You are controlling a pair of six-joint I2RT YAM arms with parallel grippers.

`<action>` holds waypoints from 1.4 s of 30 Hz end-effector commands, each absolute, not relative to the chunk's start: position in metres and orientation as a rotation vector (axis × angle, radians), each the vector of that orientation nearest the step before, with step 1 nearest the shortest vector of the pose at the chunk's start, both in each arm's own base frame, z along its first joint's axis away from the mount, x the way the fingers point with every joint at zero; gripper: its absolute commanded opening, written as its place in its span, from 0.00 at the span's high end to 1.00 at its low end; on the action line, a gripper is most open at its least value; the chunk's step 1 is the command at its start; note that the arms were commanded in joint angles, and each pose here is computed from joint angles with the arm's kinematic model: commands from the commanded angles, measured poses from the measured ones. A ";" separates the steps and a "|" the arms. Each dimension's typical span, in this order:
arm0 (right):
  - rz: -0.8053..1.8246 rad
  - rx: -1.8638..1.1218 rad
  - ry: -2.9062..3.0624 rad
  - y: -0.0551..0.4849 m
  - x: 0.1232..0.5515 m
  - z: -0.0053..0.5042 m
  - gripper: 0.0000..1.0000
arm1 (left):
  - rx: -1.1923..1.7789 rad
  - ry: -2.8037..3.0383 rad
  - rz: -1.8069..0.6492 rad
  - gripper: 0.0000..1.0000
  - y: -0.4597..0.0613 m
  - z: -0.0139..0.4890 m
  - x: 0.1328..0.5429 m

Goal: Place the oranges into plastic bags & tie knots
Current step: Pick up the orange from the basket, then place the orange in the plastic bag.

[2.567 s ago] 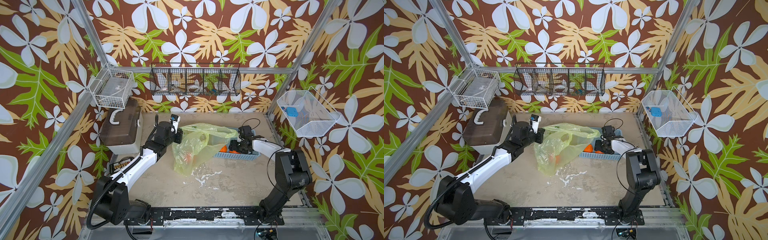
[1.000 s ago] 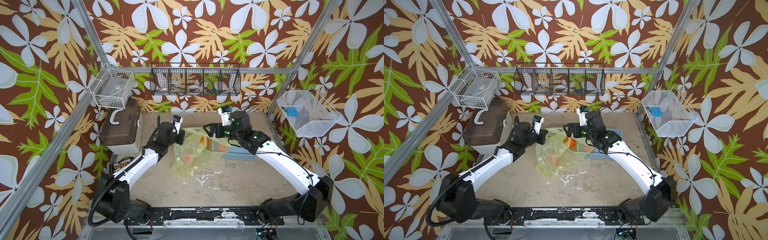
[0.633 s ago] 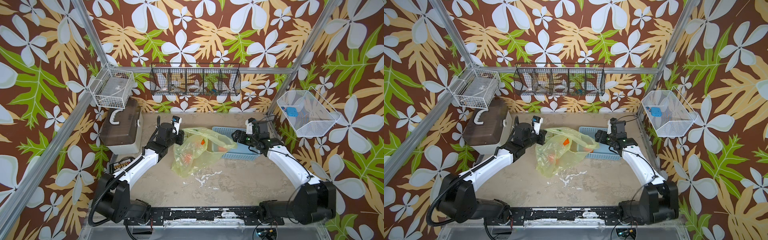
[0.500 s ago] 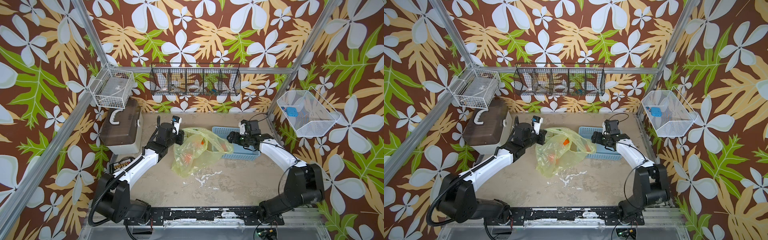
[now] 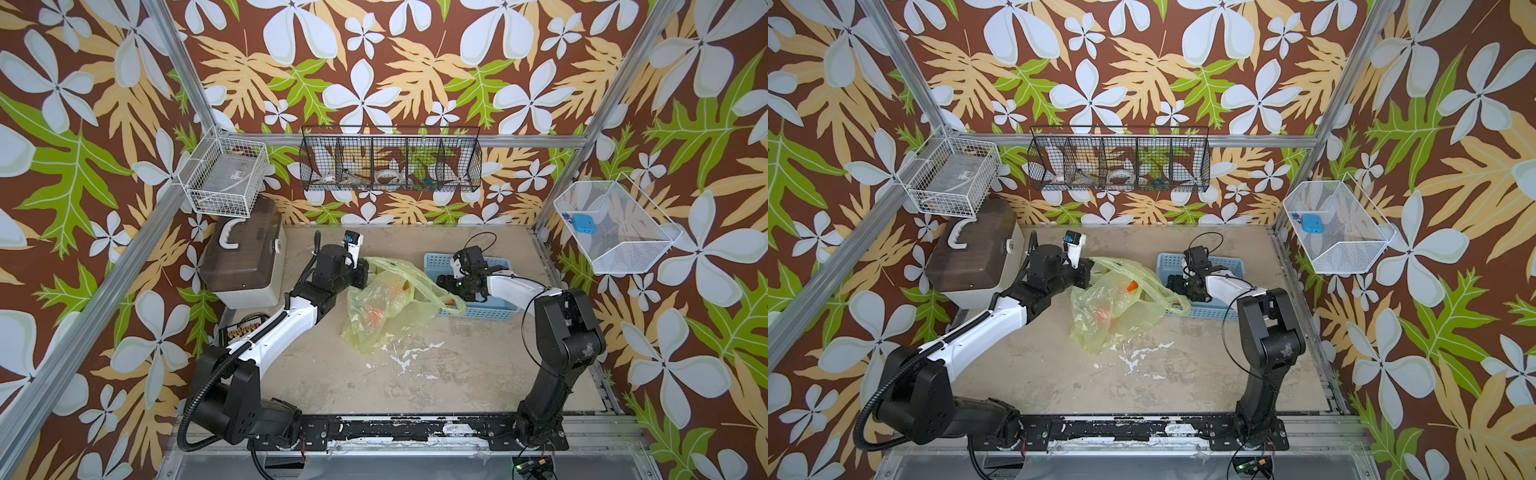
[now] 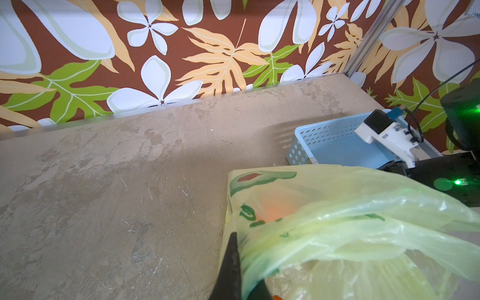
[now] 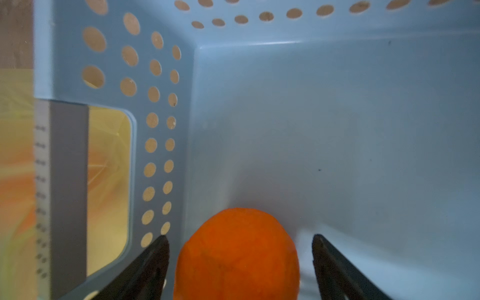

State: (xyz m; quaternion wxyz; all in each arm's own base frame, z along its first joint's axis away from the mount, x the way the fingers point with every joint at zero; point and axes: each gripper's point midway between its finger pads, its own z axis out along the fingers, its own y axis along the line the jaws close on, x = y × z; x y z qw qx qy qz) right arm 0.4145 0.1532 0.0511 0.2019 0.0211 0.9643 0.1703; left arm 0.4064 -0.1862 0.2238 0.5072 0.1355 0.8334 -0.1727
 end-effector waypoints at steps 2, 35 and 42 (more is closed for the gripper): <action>0.539 0.053 2.668 0.160 0.416 0.057 0.35 | 0.316 1.986 -0.433 1.00 -0.189 0.231 0.410; 0.756 -0.307 2.270 0.316 0.402 0.238 0.18 | 0.350 1.990 -0.465 1.00 -0.195 0.234 0.408; 0.808 -0.274 2.092 0.255 0.339 0.311 0.06 | 0.309 1.994 -0.426 1.00 -0.189 0.231 0.413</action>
